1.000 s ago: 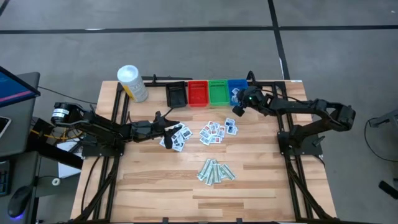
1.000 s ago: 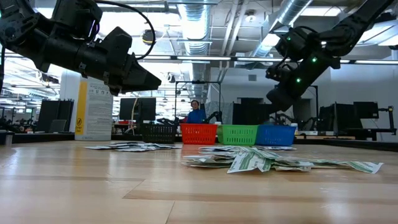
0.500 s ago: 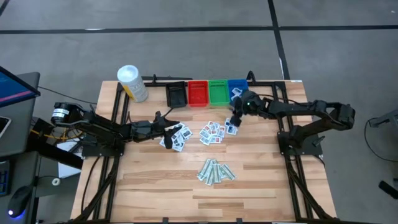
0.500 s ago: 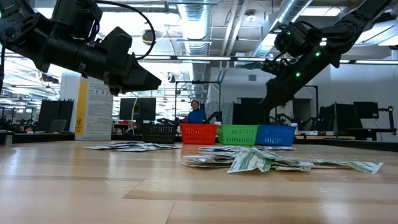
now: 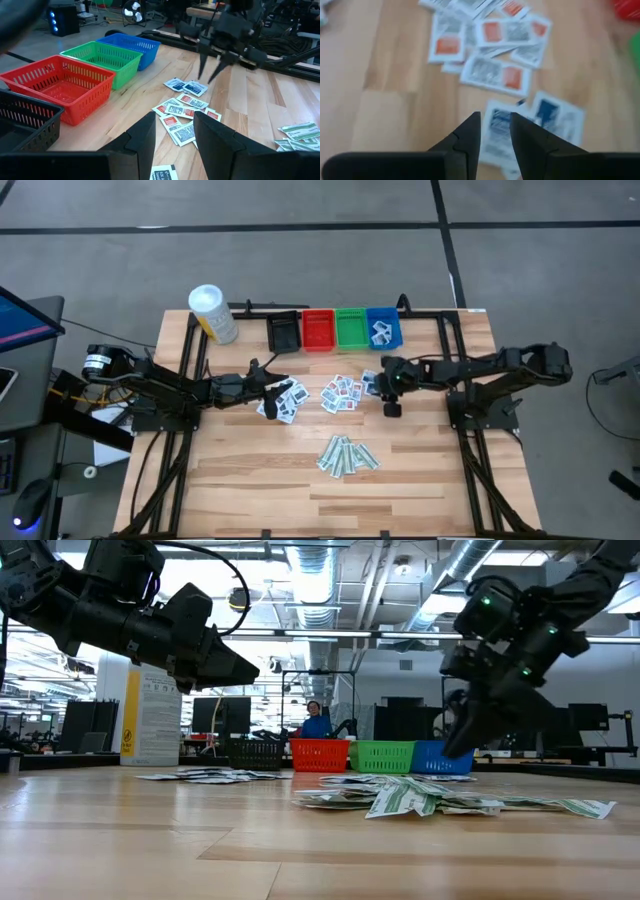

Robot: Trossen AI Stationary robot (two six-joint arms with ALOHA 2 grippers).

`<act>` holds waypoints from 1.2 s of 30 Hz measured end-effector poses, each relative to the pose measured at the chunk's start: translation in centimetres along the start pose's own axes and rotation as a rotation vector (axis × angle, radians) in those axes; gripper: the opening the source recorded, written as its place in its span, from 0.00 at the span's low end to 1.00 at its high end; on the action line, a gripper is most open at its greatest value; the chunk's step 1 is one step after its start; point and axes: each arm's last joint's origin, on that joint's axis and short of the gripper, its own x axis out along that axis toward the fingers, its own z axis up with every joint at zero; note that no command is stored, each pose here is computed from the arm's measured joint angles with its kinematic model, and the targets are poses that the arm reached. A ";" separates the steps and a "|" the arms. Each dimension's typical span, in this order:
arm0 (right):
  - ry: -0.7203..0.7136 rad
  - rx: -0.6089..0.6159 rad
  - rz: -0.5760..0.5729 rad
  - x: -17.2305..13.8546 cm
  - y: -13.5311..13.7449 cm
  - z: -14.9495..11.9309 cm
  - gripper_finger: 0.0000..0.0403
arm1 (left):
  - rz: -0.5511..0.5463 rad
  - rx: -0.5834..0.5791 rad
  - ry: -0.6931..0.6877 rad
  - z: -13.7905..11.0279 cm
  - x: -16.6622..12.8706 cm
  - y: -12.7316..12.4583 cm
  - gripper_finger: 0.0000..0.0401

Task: Pick & Place First Aid Supplies
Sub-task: Put the blue alcohol pad into the blue bin

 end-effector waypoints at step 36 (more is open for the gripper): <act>0.134 -0.039 0.044 3.0 0.5 -2.6 0.44 | 0.000 0.000 0.000 0.0 0.0 0.0 0.33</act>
